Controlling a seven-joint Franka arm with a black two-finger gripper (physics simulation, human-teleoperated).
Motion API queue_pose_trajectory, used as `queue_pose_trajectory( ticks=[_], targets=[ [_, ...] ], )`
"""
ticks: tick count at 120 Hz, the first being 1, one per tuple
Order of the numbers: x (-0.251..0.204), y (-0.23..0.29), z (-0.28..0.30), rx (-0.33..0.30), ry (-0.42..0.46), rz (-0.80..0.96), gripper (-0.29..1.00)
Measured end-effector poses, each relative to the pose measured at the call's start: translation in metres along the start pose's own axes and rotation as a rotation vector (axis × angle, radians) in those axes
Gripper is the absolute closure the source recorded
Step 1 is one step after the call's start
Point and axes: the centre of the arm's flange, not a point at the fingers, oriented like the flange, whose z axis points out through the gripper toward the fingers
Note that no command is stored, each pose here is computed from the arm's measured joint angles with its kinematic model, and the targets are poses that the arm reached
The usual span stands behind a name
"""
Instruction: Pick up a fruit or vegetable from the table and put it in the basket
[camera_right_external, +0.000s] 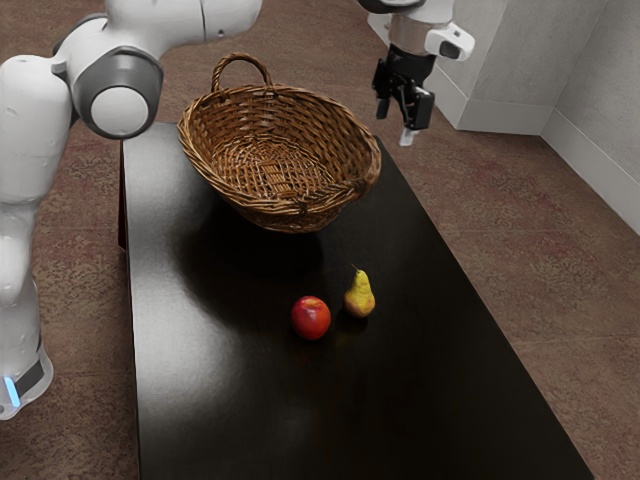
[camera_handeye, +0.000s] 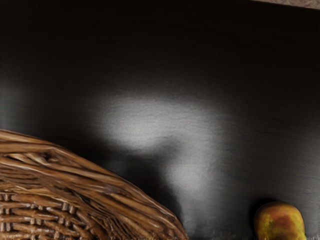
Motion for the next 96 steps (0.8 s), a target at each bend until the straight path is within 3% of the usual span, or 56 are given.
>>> queue_pose_trajectory(
  ticks=[34,41,52,60,68,75,96],
  targets=[
    [-0.002,0.001,0.001,0.004,-0.015,-0.019,0.0],
    [-0.016,0.001,-0.041,-0.001,0.055,-0.019,0.0],
    [-0.067,0.014,-0.115,-0.029,0.131,0.016,0.0],
    [-0.106,0.026,-0.133,-0.037,0.086,0.051,0.0],
    [-0.168,0.047,-0.101,-0.011,-0.022,0.093,0.0],
    [-0.215,0.067,-0.07,0.021,-0.052,0.133,0.0],
    [-0.242,0.14,-0.036,0.101,-0.028,0.262,0.0]
  ],
)
